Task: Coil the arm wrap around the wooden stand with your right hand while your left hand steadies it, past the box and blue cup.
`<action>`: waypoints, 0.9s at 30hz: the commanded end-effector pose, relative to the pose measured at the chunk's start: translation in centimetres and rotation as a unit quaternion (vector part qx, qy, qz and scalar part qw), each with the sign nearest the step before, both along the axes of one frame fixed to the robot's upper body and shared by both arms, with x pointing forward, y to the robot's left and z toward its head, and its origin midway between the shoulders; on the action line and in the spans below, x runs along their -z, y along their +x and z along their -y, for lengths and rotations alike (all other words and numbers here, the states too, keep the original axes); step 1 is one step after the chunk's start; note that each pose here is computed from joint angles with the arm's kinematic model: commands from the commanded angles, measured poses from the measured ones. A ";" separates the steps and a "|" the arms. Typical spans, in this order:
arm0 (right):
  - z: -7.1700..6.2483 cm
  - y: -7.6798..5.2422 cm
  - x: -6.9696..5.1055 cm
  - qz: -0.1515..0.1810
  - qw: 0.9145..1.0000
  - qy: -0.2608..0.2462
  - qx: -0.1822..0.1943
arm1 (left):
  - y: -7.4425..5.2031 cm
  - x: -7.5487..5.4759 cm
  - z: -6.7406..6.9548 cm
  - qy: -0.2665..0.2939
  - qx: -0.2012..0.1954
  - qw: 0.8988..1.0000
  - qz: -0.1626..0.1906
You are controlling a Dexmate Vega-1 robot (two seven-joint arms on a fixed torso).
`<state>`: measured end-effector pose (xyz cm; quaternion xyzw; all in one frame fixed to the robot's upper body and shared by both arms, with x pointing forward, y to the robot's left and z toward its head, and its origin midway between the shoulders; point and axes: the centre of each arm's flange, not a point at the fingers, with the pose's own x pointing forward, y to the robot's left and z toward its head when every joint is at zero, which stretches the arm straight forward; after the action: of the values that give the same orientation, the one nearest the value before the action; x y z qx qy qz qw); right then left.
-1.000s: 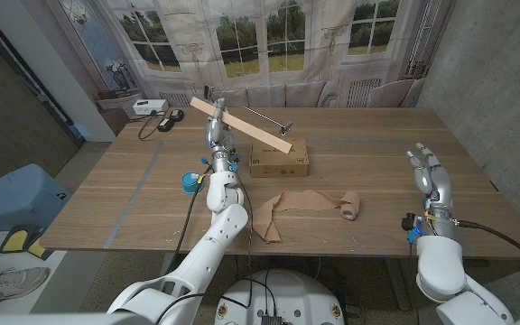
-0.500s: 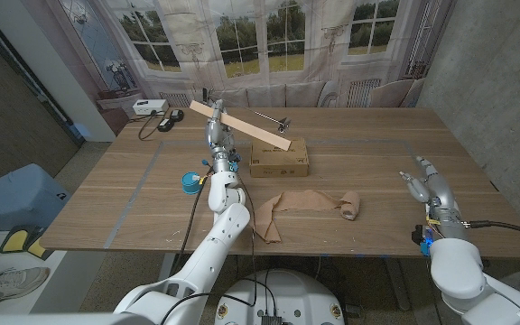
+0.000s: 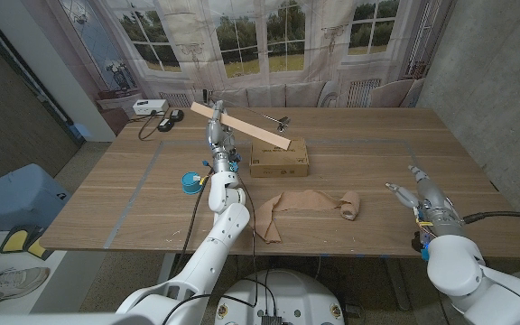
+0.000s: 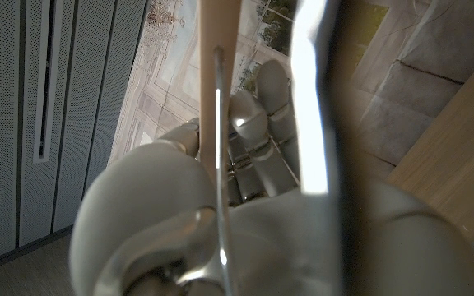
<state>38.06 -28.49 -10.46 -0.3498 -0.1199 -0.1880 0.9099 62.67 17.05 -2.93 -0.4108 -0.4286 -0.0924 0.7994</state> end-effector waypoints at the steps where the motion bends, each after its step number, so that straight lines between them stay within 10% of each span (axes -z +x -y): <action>1: -1.6 0.1 0.8 -0.104 0.989 -0.090 0.056 | -0.2 0.1 0.0 -0.001 0.007 1.000 -0.003; 27: -5.6 4.7 0.4 -0.184 0.963 -0.197 -0.004 | -1.3 0.9 0.0 -0.043 -0.043 0.998 0.007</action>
<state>40.98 -23.79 -10.56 -0.5161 -0.0129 -0.1357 0.8456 61.83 17.21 -3.23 -0.4288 -0.4377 -0.0757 0.7867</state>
